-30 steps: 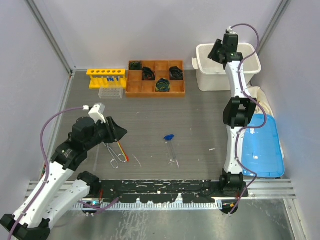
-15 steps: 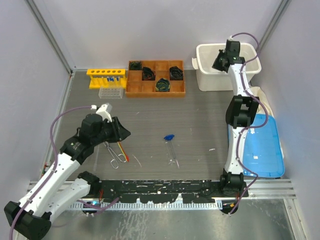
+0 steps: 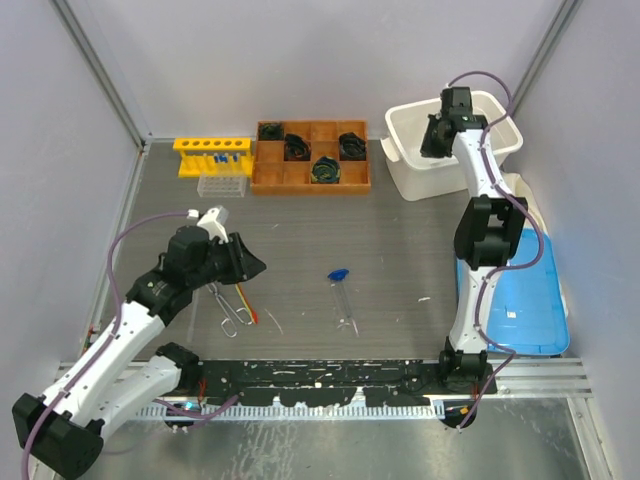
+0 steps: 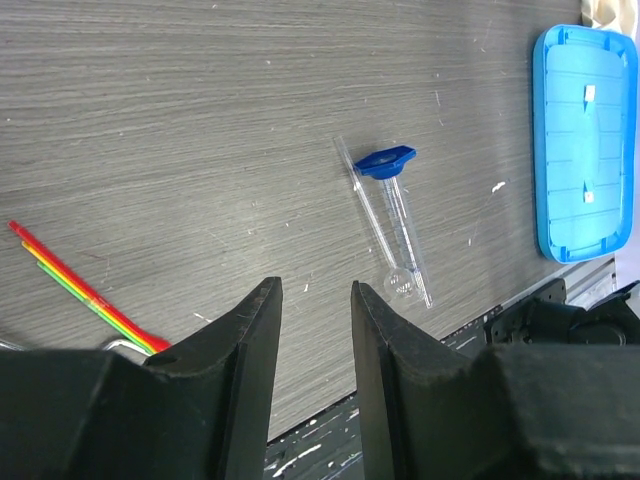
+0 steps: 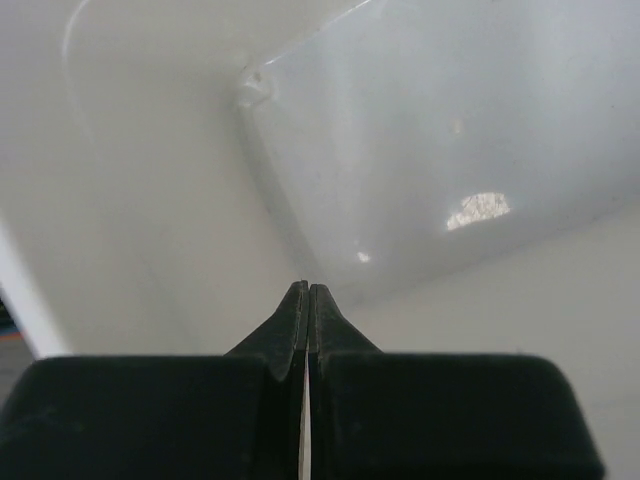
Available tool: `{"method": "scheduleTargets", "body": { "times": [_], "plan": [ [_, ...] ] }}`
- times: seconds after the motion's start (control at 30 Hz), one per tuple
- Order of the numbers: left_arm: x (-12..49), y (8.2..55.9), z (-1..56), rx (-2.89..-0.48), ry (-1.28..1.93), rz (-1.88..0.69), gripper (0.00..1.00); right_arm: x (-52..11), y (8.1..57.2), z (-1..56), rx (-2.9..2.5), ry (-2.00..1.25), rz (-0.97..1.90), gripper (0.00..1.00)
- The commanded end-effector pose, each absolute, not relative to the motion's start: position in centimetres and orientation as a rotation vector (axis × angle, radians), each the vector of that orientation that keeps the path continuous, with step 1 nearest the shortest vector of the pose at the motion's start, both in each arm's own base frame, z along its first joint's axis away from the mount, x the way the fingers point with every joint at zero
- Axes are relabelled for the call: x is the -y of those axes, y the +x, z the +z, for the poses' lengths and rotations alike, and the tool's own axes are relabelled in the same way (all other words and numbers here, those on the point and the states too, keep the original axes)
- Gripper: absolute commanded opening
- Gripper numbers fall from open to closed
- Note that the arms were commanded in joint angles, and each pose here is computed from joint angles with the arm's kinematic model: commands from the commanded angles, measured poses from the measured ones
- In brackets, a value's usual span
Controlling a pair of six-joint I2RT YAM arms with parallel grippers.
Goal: Organize the chemistry lab equipment
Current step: Pick up the storage box at the center of the board.
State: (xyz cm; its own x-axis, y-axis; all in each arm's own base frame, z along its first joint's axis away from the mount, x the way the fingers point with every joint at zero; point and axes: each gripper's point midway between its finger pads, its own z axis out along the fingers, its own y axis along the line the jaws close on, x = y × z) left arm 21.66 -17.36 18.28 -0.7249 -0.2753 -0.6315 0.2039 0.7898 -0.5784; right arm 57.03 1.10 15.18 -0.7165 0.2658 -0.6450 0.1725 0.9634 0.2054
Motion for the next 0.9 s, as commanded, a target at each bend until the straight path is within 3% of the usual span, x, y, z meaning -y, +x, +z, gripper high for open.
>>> {"method": "scheduleTargets", "body": {
  "times": [0.0, 0.3, 0.4, 0.5, 0.87],
  "plan": [
    [18.3, 22.3, 19.1, -2.188, -0.032, -0.885, 0.35, -3.5, 53.3, 22.0, -2.316, 0.198, 0.114, 0.01],
    [19.4, 23.8, 19.3, -2.198, 0.003, -0.89, 0.37, -6.7, 48.0, 22.7, -2.301, 0.124, 0.083, 0.04],
    [19.5, 23.7, 19.2, -2.204, 0.005, -0.904, 0.37, -6.4, 48.6, 24.2, -2.23, 0.075, 0.049, 0.38],
    [19.3, 23.4, 18.6, -2.208, -0.018, -0.901, 0.37, -6.7, 49.7, 25.3, -2.196, 0.023, 0.045, 0.57],
    [18.3, 22.4, 17.6, -2.218, -0.051, -0.877, 0.37, -7.7, 54.8, 22.1, -2.262, -0.24, -0.008, 0.6]
  ]
}}
